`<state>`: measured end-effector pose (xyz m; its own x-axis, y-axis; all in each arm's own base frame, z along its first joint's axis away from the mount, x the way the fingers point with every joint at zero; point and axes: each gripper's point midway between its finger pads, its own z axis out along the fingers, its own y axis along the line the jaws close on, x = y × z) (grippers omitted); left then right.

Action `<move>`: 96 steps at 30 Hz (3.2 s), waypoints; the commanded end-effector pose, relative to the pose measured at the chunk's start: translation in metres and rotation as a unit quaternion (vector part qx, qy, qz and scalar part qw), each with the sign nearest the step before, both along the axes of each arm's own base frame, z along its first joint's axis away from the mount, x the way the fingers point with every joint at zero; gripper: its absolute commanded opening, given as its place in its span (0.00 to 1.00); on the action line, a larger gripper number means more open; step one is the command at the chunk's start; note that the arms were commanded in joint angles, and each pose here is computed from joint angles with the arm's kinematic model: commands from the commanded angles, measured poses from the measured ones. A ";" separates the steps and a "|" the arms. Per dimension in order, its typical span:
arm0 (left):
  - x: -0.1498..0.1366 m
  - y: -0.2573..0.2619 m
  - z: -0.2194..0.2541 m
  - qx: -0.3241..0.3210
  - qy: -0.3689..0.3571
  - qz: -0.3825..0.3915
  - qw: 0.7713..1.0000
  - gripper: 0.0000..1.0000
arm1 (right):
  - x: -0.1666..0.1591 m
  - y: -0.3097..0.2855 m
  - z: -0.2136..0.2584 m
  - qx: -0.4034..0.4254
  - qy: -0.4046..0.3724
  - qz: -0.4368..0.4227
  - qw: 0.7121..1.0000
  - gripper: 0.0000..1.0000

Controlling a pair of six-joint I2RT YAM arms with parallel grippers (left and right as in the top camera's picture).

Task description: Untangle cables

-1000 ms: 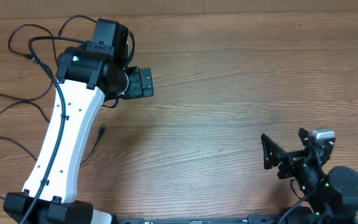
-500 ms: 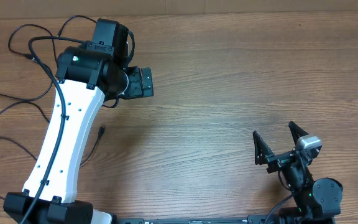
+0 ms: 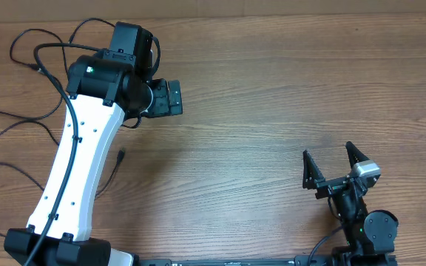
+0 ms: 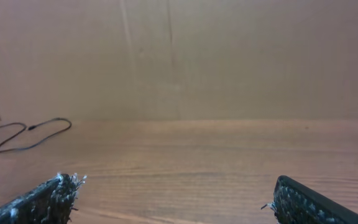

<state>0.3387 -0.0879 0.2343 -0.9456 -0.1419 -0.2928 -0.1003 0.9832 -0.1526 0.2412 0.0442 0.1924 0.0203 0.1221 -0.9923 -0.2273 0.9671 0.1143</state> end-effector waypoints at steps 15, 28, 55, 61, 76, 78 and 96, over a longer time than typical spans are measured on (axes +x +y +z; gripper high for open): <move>0.001 0.000 0.005 0.003 -0.009 -0.005 1.000 1.00 | 0.005 -0.029 -0.022 -0.001 0.034 -0.065 0.997 1.00; 0.001 0.000 0.005 0.003 -0.009 -0.005 1.000 0.99 | 0.005 -0.030 -0.022 -0.059 0.025 -0.068 0.996 1.00; 0.001 0.000 0.004 0.003 -0.009 -0.005 1.000 1.00 | 0.005 -0.030 -0.021 -0.065 0.022 -0.069 0.995 1.00; 0.001 0.000 0.004 0.003 -0.009 -0.005 1.000 1.00 | 0.005 -0.030 -0.021 -0.065 0.022 -0.068 0.995 1.00; 0.001 0.000 0.004 0.003 -0.008 -0.005 1.000 0.99 | 0.005 -0.030 -0.021 -0.065 0.022 -0.069 0.995 1.00; -0.001 0.001 0.004 0.004 -0.004 -0.005 1.000 1.00 | 0.005 -0.030 -0.021 -0.065 0.022 -0.068 0.995 1.00; -0.046 0.024 0.031 0.010 -0.074 0.034 0.997 1.00 | 0.005 -0.030 -0.021 -0.065 0.022 -0.068 0.995 1.00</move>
